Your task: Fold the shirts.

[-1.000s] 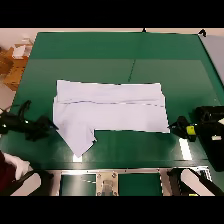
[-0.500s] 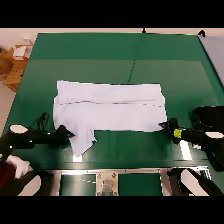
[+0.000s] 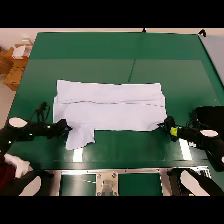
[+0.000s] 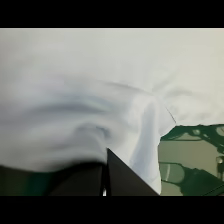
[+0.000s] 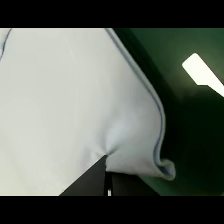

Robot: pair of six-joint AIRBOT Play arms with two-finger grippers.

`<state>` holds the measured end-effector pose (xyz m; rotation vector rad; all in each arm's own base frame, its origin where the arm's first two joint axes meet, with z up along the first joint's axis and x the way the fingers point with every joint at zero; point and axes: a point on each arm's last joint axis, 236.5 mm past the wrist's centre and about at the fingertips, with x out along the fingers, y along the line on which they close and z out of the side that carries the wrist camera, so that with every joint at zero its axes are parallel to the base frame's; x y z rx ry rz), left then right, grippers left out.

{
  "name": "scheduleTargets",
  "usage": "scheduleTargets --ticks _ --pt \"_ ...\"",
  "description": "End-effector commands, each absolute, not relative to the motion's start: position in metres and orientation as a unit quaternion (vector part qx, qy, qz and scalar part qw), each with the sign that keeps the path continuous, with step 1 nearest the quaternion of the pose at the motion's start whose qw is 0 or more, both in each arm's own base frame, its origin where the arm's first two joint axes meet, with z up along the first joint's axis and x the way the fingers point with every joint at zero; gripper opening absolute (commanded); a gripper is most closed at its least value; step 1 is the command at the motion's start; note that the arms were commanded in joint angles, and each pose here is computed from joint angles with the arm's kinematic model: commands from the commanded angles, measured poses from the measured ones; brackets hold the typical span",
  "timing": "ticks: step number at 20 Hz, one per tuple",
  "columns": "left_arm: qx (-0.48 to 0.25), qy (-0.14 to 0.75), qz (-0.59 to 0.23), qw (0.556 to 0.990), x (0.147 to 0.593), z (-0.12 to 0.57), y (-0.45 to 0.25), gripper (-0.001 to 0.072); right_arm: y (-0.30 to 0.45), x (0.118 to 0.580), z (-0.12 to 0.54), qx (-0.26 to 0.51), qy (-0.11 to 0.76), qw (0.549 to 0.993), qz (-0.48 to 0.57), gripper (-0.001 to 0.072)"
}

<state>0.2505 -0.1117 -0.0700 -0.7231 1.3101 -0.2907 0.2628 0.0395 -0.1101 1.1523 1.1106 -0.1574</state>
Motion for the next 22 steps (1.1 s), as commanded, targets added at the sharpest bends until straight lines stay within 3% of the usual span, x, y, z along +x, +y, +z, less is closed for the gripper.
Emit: scheduleTargets --ticks 1,5,9,14,18,22 --pt "-0.252 0.644 -0.150 0.706 0.227 -0.045 -0.101 0.0022 0.037 0.250 -0.099 0.481 0.541 0.689 -0.038 0.0014" --pt "-0.216 0.657 -0.157 0.705 0.219 -0.019 -0.094 0.0022 0.026 0.238 -0.083 0.452 0.579 0.678 -0.033 0.0014" --pt "-0.212 0.624 -0.164 0.734 0.243 0.008 -0.093 0.0022 0.025 0.261 -0.052 0.452 0.557 0.696 -0.008 0.0014" --pt "-0.220 0.534 -0.161 0.800 0.308 0.053 -0.088 0.0022 0.027 0.318 -0.003 0.443 0.495 0.747 0.026 0.0014" --pt "-0.249 0.503 -0.185 0.807 0.368 0.064 -0.095 0.0022 0.033 0.376 0.016 0.439 0.464 0.768 0.044 0.0014" --pt "-0.269 0.501 -0.185 0.801 0.428 0.035 -0.091 0.0022 0.035 0.432 -0.005 0.441 0.466 0.766 0.040 0.0015"
